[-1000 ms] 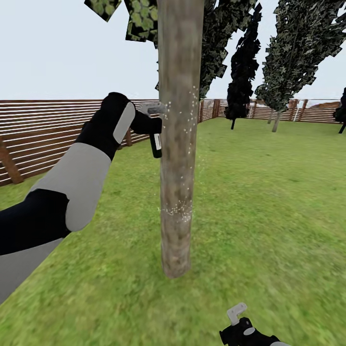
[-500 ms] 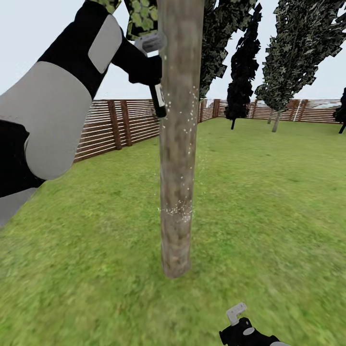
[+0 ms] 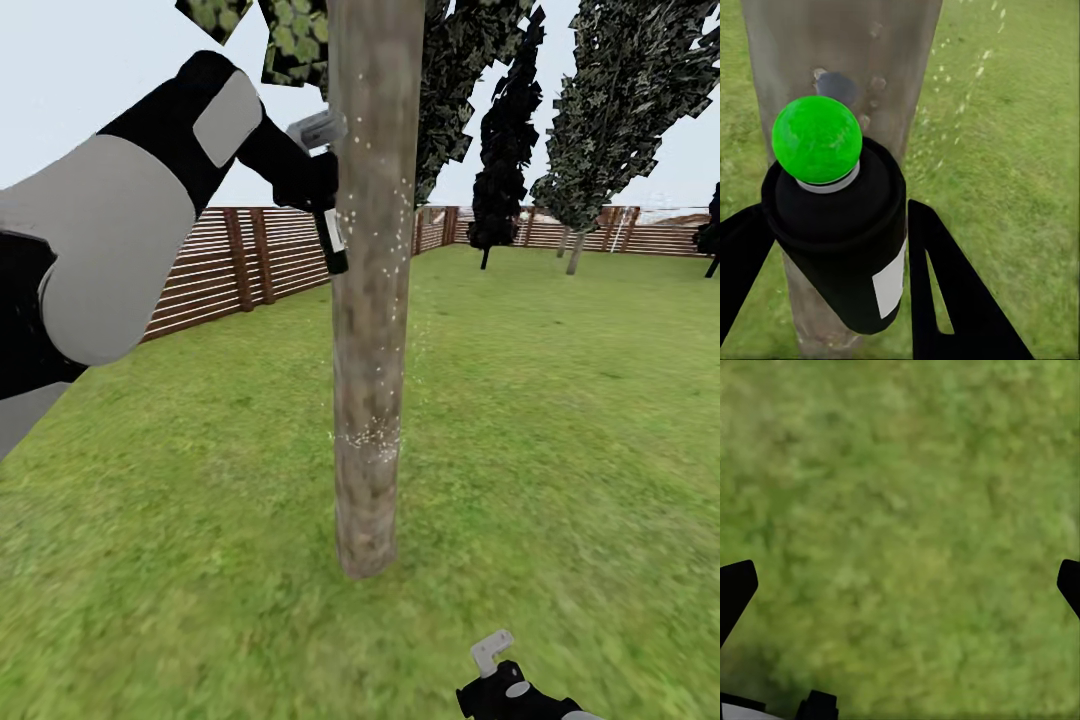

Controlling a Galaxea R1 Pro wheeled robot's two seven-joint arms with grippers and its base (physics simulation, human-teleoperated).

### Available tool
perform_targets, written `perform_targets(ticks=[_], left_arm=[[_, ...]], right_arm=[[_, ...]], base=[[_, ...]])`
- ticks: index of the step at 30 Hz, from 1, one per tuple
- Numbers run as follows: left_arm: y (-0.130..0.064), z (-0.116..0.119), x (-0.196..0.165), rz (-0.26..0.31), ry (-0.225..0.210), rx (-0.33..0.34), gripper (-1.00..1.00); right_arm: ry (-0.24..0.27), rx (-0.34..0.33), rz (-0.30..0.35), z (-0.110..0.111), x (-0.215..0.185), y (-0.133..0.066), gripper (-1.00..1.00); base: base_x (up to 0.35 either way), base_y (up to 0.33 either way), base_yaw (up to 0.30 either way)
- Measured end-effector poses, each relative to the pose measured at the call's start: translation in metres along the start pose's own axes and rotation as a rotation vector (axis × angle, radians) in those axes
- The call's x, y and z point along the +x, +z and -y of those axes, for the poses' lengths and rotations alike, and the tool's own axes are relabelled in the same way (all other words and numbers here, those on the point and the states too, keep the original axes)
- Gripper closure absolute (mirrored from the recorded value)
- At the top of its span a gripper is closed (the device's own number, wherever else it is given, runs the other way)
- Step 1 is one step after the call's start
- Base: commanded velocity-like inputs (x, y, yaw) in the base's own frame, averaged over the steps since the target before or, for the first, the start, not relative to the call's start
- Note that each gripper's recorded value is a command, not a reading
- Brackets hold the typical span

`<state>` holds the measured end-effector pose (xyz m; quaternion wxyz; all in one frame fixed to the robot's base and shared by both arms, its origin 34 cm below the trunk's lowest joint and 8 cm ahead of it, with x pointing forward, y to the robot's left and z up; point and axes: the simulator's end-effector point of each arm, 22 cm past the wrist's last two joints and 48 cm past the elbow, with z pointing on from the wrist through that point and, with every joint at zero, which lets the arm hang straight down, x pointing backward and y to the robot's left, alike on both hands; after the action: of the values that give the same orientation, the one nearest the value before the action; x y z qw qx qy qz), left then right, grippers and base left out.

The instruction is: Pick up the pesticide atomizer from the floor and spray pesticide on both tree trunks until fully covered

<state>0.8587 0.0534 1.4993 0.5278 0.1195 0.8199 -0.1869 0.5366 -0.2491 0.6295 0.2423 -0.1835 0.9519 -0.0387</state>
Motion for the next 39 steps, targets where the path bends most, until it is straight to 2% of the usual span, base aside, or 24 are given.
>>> perform_targets(ticks=[1,2,4,8,11,18,21,23,26,28,30,32,34,39], left_arm=[[0.014,-0.010,0.026,-0.067,-0.034,-0.010,1.00],[0.021,-0.020,0.039,-0.098,-0.032,-0.038,1.00],[0.025,-0.022,0.048,-0.116,-0.055,-0.030,1.00],[0.028,-0.025,0.054,-0.130,-0.062,-0.034,1.00],[0.021,-0.017,0.038,-0.089,-0.046,-0.022,1.00],[-0.018,0.014,-0.031,0.092,0.034,0.019,1.00],[-0.024,0.019,-0.039,0.115,0.042,0.026,1.00],[-0.014,0.011,-0.026,0.078,0.025,0.016,1.00],[0.019,-0.014,0.031,-0.071,-0.040,-0.015,1.00],[0.029,-0.022,0.053,-0.125,-0.065,-0.024,1.00],[0.031,-0.024,0.057,-0.134,-0.072,-0.024,1.00],[0.034,-0.025,0.054,-0.107,-0.072,-0.026,1.00],[0.035,-0.027,0.056,-0.106,-0.074,-0.027,1.00],[0.052,-0.034,0.085,-0.150,-0.095,-0.025,1.00]], right_arm=[[-0.001,0.000,0.000,0.000,0.000,0.000,-1.00],[-0.002,0.000,0.000,0.000,0.000,0.000,-1.00],[-0.002,0.000,0.001,0.000,-0.001,0.000,-1.00],[-0.003,0.000,0.002,0.000,-0.001,0.000,-1.00],[-0.003,0.000,0.002,0.000,-0.001,0.000,-1.00],[-0.002,0.000,0.003,0.000,-0.001,0.000,-1.00],[-0.002,0.000,0.003,0.000,-0.001,0.000,-1.00],[-0.001,0.000,0.002,0.000,-0.001,0.000,-1.00],[-0.001,0.000,0.001,0.000,-0.001,0.000,-1.00],[-0.001,0.000,0.002,0.000,-0.001,0.000,-1.00],[-0.002,0.000,0.002,0.000,-0.001,0.000,-1.00],[-0.001,0.000,0.002,0.000,-0.001,0.000,-1.00],[-0.002,0.000,0.002,0.000,-0.001,0.000,-1.00],[-0.002,0.000,0.001,0.000,-0.001,0.000,-1.00]], base=[[0.000,0.000,0.000],[0.000,0.000,0.000],[0.000,0.000,0.000],[0.000,0.000,0.000],[0.000,0.000,0.000],[0.000,0.000,0.000],[0.000,0.000,0.000],[0.000,0.000,0.000],[0.000,0.000,0.000],[0.000,0.000,0.000],[0.000,0.000,0.000],[0.000,0.000,0.000],[0.000,0.000,0.000],[0.000,0.000,0.000]])
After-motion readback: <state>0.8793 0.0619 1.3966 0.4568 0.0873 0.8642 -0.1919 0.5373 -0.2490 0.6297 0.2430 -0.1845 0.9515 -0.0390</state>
